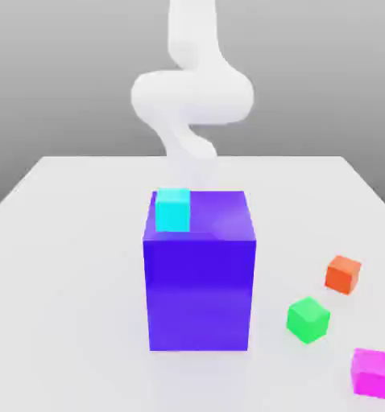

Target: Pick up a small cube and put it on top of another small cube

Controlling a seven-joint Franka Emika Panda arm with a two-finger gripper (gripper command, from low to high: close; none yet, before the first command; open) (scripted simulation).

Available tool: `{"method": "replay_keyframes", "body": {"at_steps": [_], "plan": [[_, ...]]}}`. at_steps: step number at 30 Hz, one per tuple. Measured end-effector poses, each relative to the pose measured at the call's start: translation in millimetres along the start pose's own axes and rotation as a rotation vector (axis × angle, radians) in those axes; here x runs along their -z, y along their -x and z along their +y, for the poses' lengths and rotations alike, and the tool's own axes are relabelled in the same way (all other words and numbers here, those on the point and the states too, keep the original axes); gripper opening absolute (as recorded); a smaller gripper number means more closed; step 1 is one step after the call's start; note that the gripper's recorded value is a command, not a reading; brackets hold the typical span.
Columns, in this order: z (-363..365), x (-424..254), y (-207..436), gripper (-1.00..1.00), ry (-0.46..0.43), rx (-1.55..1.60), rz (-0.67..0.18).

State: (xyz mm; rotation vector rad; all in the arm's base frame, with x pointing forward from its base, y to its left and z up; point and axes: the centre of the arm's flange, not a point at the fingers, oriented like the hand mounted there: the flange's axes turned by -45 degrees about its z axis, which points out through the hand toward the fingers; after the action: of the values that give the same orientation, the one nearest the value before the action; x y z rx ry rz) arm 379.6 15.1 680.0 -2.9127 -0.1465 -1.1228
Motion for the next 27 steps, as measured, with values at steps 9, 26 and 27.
{"method": "replay_keyframes", "body": {"at_steps": [9,26,27], "plan": [[-74,-163,18,0.0,-0.177,0.356,-0.214],[-239,-391,210,0.0,-0.444,1.075,-0.562],[-245,-400,226,0.0,-0.457,1.119,-0.582]]}}
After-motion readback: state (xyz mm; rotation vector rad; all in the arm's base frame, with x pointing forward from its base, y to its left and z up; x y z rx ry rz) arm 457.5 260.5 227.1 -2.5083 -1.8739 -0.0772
